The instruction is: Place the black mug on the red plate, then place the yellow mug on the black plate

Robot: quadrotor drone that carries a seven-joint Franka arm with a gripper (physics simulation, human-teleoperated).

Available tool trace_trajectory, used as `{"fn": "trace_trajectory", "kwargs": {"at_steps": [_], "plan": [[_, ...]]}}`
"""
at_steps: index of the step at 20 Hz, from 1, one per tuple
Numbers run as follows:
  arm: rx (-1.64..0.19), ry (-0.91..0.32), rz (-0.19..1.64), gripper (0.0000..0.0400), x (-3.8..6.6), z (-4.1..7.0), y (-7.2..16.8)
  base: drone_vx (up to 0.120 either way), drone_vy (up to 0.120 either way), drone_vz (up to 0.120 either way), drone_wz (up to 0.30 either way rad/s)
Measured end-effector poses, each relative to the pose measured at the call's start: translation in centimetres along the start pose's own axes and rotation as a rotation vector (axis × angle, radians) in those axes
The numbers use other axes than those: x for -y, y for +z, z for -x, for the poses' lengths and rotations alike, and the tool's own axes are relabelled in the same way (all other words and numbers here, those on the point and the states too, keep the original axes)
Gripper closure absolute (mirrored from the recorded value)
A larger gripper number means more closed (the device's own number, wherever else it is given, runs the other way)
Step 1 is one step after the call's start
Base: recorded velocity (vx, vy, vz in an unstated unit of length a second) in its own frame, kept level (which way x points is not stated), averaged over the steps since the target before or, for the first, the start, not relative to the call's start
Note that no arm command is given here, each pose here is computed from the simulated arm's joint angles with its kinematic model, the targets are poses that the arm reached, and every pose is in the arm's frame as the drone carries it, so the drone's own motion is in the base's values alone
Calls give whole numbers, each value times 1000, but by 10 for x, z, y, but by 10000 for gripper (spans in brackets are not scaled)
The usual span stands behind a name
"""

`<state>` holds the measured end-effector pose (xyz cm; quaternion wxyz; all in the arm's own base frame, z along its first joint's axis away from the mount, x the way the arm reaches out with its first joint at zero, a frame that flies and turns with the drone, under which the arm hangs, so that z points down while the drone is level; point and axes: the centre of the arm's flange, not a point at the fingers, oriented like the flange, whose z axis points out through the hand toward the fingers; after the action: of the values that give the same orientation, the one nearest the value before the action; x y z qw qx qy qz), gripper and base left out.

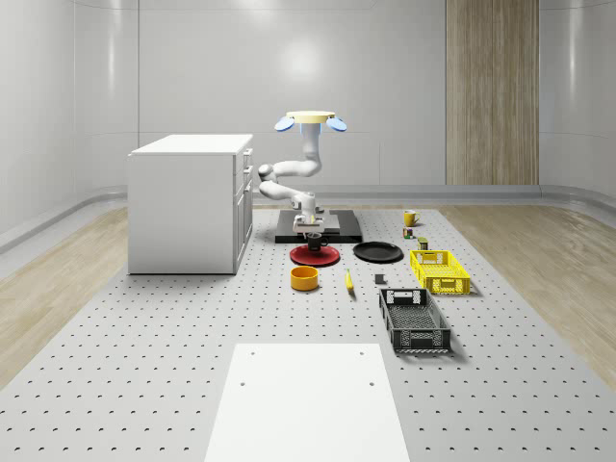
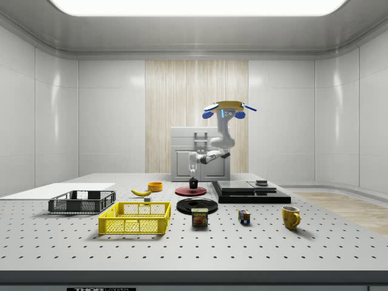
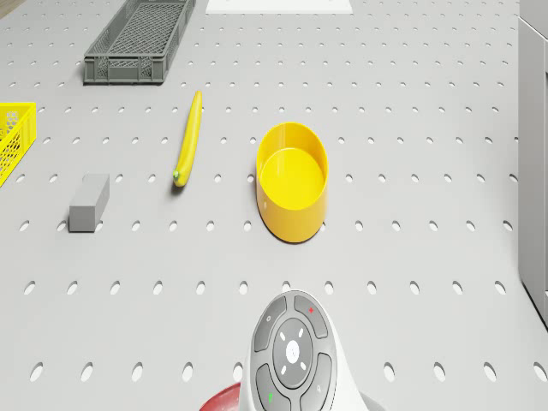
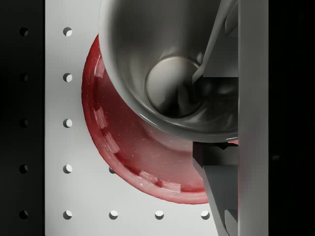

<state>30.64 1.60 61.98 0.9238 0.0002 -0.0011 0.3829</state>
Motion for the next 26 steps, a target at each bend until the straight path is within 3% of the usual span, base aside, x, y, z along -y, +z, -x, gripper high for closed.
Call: {"fn": "trace_trajectory", "kwargs": {"at_steps": [1,2,4,8,15,26], "plan": [[0,0,0,267,0,0,2,0,0,0,0],[0,0,0,208,0,0,4,0,0,0,0],[0,0,0,126,0,0,6,0,0,0,0],[0,0,0,46,0,0,-3,0,0,0,0],[0,0,0,8,0,0,-23,-23,23,114,0],[0,0,0,1,0,0,-29,-120,120,4,0]]}}
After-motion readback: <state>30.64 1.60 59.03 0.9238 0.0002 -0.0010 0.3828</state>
